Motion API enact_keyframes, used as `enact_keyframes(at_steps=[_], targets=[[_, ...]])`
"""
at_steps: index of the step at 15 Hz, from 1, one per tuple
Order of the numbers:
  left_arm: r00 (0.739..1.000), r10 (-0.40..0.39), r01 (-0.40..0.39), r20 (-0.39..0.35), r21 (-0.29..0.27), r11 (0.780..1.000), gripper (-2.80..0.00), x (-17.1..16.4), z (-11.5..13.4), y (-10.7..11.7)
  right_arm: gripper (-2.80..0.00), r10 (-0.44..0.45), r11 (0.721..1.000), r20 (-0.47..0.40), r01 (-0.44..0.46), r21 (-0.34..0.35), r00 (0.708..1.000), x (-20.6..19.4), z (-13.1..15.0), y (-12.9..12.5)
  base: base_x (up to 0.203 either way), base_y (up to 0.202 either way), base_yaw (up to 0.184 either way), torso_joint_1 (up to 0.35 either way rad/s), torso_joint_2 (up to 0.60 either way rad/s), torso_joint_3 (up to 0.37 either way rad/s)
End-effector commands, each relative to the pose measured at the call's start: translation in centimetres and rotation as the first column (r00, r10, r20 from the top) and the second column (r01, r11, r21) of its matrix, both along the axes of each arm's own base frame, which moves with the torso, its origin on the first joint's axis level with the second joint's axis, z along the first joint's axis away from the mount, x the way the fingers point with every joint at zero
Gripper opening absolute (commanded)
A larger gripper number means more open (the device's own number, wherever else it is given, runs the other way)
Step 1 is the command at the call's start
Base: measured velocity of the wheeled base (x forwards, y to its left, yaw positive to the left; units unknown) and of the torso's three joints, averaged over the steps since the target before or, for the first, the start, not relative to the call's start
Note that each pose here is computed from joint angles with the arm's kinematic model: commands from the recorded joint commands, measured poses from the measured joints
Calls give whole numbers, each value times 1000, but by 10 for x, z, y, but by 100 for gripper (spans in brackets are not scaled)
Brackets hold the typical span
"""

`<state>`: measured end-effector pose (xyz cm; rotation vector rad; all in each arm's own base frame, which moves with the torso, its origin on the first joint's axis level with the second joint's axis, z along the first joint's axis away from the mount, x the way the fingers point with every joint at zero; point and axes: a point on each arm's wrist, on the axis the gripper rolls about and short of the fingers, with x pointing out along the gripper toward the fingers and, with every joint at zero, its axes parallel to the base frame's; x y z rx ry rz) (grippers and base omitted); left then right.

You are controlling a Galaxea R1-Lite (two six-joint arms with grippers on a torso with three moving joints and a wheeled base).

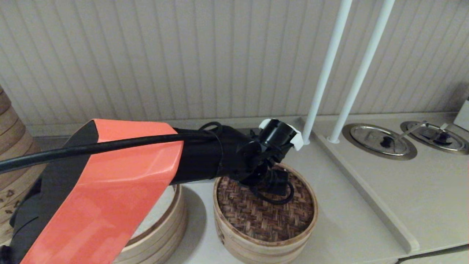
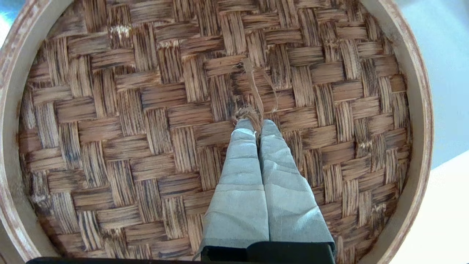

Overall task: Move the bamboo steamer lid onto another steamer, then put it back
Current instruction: Put the steamer, then pick up the steamer

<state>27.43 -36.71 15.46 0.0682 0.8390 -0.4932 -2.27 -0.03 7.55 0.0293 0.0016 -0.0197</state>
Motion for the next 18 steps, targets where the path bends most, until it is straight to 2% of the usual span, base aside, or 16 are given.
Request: enact_keyframes(at_steps=[1, 4, 5, 8, 11, 13, 18], targets=[[1000, 3, -3, -6, 8, 1000, -280, 0, -3, 0, -280, 0, 1000, -4, 0, 0, 1000, 0, -1, 0, 0, 0, 0, 0, 0, 0], [1000, 10, -10, 3, 8, 1000, -280, -1, 1, 1, -280, 0, 1000, -4, 0, 0, 1000, 0, -1, 0, 0, 0, 0, 0, 0, 0], [1000, 25, -25, 16, 20, 999, 0, -1, 1, 2, -280, 0, 1000, -4, 0, 1, 1000, 0, -1, 0, 0, 0, 0, 0, 0, 0], [999, 31, -31, 30, 11, 999, 0, -2, 9, 4, -280, 0, 1000, -4, 0, 0, 1000, 0, -1, 0, 0, 0, 0, 0, 0, 0], [998, 35, -34, 60, -29, 999, 0, -10, 35, 15, -280, 0, 1000, -4, 0, 1, 1000, 0, -1, 0, 0, 0, 0, 0, 0, 0], [995, 47, -42, 86, -55, 998, 0, -18, 60, 27, -280, 0, 1000, -4, 0, 0, 1000, 0, -1, 0, 0, 0, 0, 0, 0, 0], [983, 107, -97, 152, -74, 993, 0, -47, 108, 72, -280, 0, 1000, -6, 0, 0, 1000, 0, -1, 0, 0, 0, 0, 0, 0, 0]])
